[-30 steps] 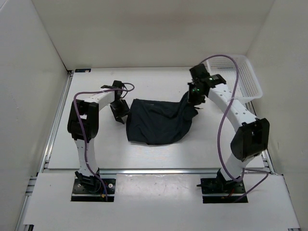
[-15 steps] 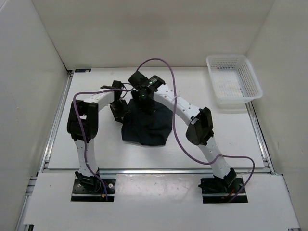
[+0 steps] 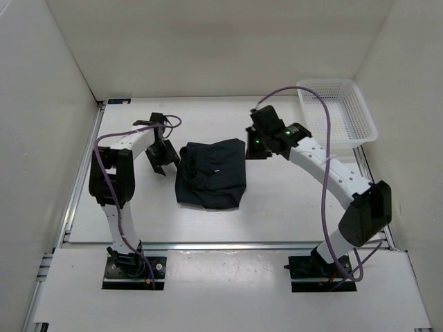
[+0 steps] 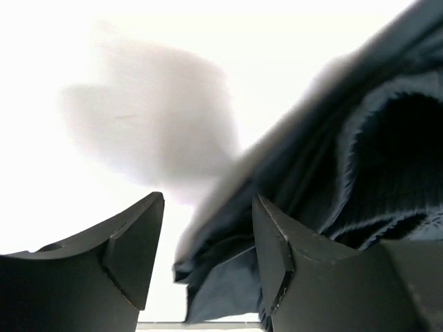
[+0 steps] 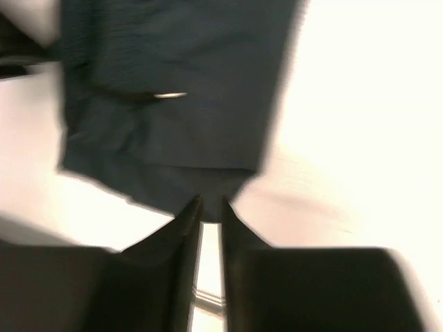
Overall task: Fold and stack the shorts
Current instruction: Fold the shorts
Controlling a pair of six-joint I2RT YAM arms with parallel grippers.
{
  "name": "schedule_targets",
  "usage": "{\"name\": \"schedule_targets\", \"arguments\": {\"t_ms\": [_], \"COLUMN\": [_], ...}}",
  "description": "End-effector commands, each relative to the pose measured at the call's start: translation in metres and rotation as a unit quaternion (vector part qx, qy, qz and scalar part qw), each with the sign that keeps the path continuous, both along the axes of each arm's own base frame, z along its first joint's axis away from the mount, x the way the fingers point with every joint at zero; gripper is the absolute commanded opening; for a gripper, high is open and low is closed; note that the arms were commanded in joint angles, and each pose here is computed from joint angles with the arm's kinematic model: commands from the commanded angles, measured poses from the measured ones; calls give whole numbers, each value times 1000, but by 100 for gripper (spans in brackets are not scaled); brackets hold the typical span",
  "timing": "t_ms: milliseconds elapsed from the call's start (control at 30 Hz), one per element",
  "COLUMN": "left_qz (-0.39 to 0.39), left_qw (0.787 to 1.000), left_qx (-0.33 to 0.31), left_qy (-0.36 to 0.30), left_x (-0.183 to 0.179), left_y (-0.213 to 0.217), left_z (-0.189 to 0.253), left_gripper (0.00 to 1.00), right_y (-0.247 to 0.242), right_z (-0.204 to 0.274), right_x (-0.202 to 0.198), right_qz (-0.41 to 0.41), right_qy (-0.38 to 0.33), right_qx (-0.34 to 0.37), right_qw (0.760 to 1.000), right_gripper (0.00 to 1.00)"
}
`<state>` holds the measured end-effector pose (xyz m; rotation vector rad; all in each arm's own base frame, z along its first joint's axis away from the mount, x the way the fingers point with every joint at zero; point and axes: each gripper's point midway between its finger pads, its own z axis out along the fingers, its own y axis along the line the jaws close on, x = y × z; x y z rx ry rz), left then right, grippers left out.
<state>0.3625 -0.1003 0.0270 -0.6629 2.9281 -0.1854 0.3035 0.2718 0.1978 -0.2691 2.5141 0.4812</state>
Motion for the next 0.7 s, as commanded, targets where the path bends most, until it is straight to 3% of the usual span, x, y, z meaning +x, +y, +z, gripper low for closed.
{"name": "schedule_targets", "arguments": {"t_ms": [0,133,300,467,667], "left_qz": [21,6,-146,-228,-232], "left_qw": [995,988,978,968,972], "left_qx": [47,82,29,-27,-1], "left_qy": [-81,-130,-145,-104,-40], "left_x": [16,21,14,-3,-14], "left_y": [32,37,-47,-115,-109], "left_z": [67,116,141,101,41], "left_gripper": [65,64,58,56,50], "right_y": [-32,-54,-67,-80,-96], "right_z": [-39,-54,-60,-58,-56], "right_x": [-9,-21,-21,-19,-23], "right_qz": [-40,-66,-88,-104,-122], "right_qy": [31,47,56,58,55], "right_qx": [-26,-36,-43,-49,-50], "right_qw": [998,996,994,992,990], "right_gripper": [16,12,12,12,12]}}
